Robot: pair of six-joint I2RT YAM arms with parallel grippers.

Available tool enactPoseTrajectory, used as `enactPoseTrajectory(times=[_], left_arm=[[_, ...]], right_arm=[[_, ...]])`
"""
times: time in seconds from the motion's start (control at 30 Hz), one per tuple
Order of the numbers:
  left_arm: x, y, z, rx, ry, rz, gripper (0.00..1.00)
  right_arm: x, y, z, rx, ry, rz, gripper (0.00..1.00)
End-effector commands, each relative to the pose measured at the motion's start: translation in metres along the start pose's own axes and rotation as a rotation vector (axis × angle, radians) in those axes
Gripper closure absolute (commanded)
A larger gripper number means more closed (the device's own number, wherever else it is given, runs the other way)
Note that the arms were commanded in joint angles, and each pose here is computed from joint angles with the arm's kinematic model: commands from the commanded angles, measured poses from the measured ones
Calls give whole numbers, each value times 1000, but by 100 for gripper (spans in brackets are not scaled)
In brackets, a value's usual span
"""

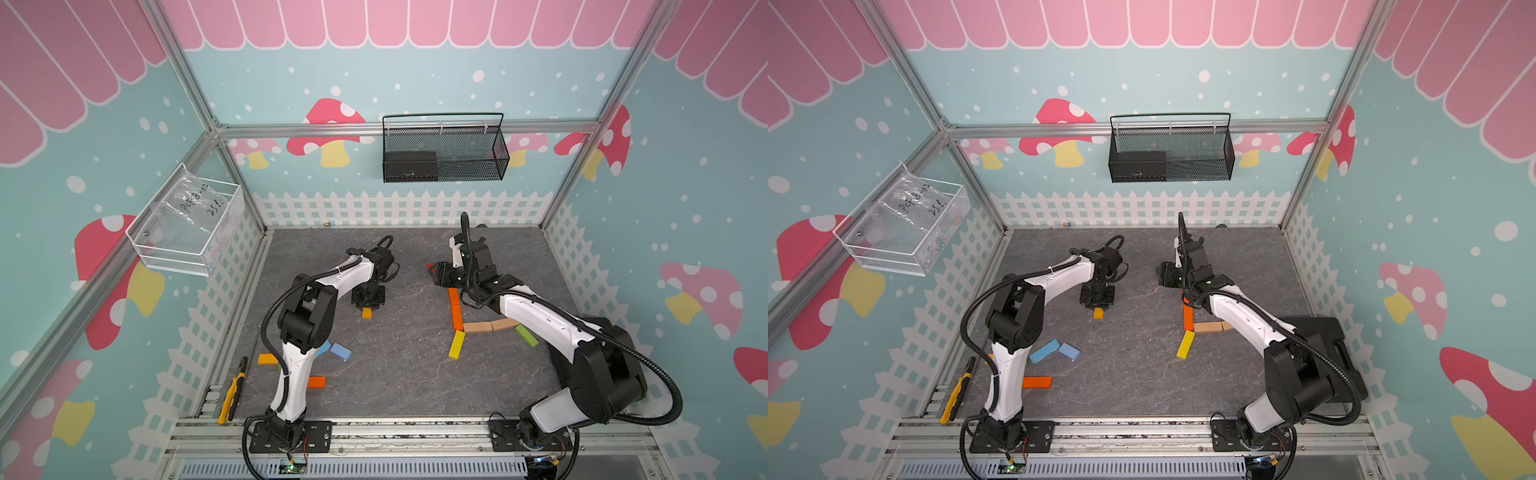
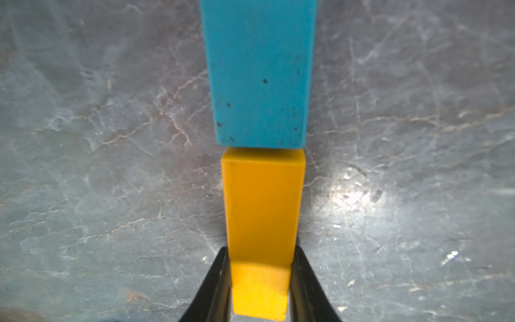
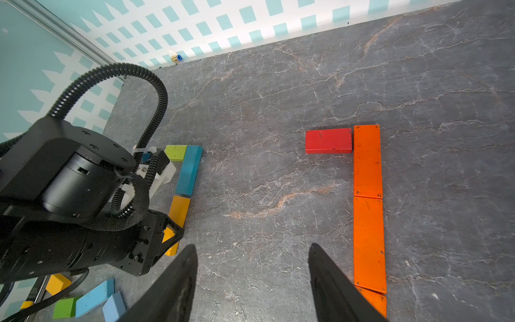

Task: Assemble a giraffe with building blocks
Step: Assemble the building block at the center of the board.

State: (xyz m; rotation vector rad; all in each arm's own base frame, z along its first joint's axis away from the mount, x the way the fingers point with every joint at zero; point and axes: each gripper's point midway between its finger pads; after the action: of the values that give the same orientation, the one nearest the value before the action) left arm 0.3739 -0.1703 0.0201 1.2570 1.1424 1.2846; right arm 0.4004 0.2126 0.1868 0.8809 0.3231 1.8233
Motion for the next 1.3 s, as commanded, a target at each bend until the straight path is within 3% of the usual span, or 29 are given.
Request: enactPoseTrajectory(times=[0.0, 0.73, 1.07, 1.27], left_arm=[[1, -15, 6, 6, 11, 6, 70], [3, -18, 10, 9, 21, 14, 67], [1, -10, 12, -8, 18, -2, 52], [4, 30, 16, -88, 12, -20, 40]], right_arm=[[2, -1, 8, -14, 10, -6, 35], [2, -5, 9, -11, 13, -8, 35], [2, -5, 9, -11, 15, -9, 35], [3, -2, 10, -14, 13, -7, 35]])
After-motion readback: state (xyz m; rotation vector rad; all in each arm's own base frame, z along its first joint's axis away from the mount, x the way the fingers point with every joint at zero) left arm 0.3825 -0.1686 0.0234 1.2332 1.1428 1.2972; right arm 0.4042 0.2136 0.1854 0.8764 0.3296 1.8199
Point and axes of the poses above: each gripper's point midway between its finger pads, its own y axis back along the fingers, its own x axis along the line the jaws close on, z = x × y, and after that the axes turned 2 degrees about -y, right-handed
